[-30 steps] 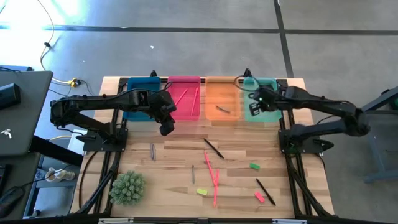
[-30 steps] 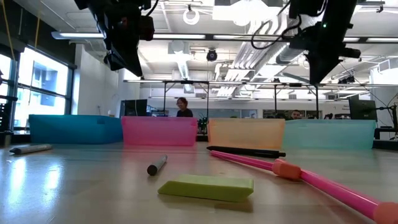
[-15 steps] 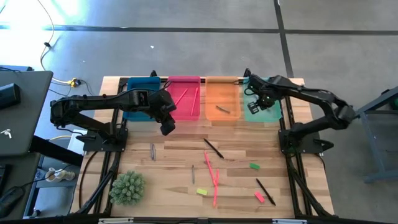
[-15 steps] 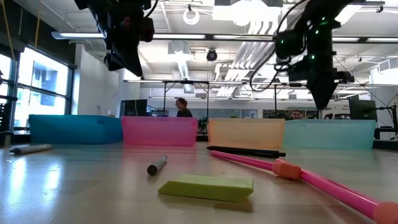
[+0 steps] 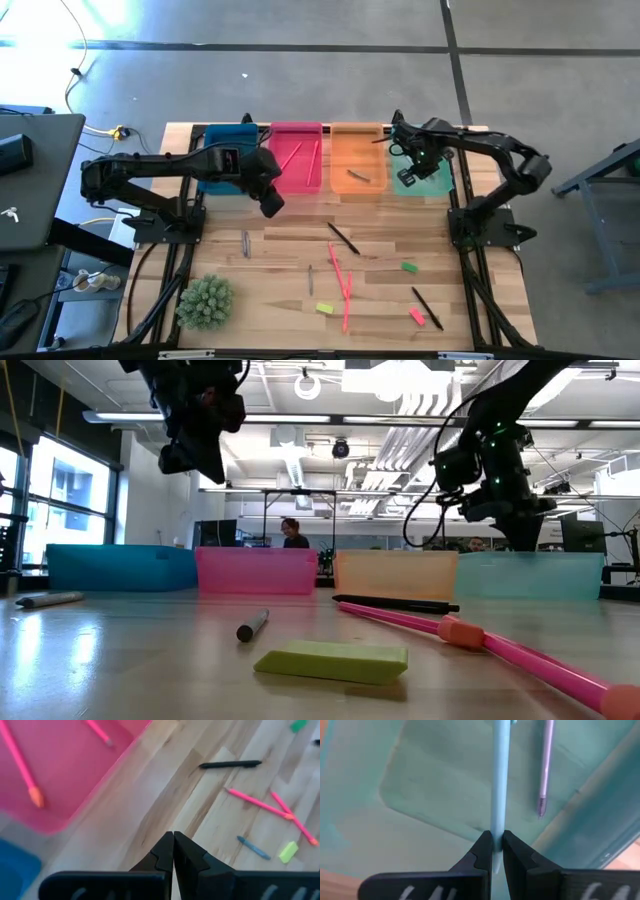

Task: Sort crayons/erasers/pens/pencils in bins
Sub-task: Put the blue pen into the green bin, then put the gray crayon into the orange bin

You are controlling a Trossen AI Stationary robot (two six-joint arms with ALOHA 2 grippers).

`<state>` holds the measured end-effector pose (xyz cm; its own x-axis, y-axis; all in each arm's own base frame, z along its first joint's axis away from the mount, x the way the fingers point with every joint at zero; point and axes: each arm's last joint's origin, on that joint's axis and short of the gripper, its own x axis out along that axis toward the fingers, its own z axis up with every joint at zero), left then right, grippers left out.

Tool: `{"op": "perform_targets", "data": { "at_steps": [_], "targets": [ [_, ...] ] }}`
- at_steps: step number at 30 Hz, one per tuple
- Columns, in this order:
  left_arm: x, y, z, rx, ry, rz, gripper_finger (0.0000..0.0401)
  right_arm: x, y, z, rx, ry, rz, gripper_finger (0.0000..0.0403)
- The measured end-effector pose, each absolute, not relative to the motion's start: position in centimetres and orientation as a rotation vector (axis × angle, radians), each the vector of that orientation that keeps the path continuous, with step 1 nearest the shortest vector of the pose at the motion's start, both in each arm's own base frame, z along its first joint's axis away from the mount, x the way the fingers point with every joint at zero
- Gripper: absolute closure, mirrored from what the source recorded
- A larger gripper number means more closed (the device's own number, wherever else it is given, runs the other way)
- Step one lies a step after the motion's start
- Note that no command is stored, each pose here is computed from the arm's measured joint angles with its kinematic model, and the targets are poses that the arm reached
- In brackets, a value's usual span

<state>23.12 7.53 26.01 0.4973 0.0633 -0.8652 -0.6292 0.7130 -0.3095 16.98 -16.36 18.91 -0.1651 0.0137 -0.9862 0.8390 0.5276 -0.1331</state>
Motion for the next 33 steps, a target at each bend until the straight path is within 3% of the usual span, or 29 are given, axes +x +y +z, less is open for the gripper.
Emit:
{"op": "perform_targets", "data": {
  "at_steps": [5, 11, 18, 25, 33],
  "targets": [
    [22.7, 6.7, 25.7, -0.692, 1.012, 0.615, 0.0400, 17.2, -16.6, 18.2, 0.745, 1.607, -0.850, 0.0382],
    [22.3, 5.7, 25.4, -0.724, 1.061, 0.703, 0.0396, 17.3, -16.8, 18.2, 0.696, 1.593, -0.851, 0.0331],
    [22.4, 4.4, 25.3, -0.793, 1.047, 0.747, 0.0346, 17.3, -16.9, 18.2, 0.674, 1.593, -0.869, 0.0277],
    [21.9, 2.8, 25.1, -0.855, 1.100, 0.821, 0.0289, 17.2, -16.7, 18.9, 0.667, 1.558, -0.865, 0.0269],
    [21.2, 0.7, 24.9, -0.949, 1.120, 0.954, 0.0280, 16.0, -15.5, 22.4, 0.638, 1.390, -0.885, 0.0269]
  ]
}}
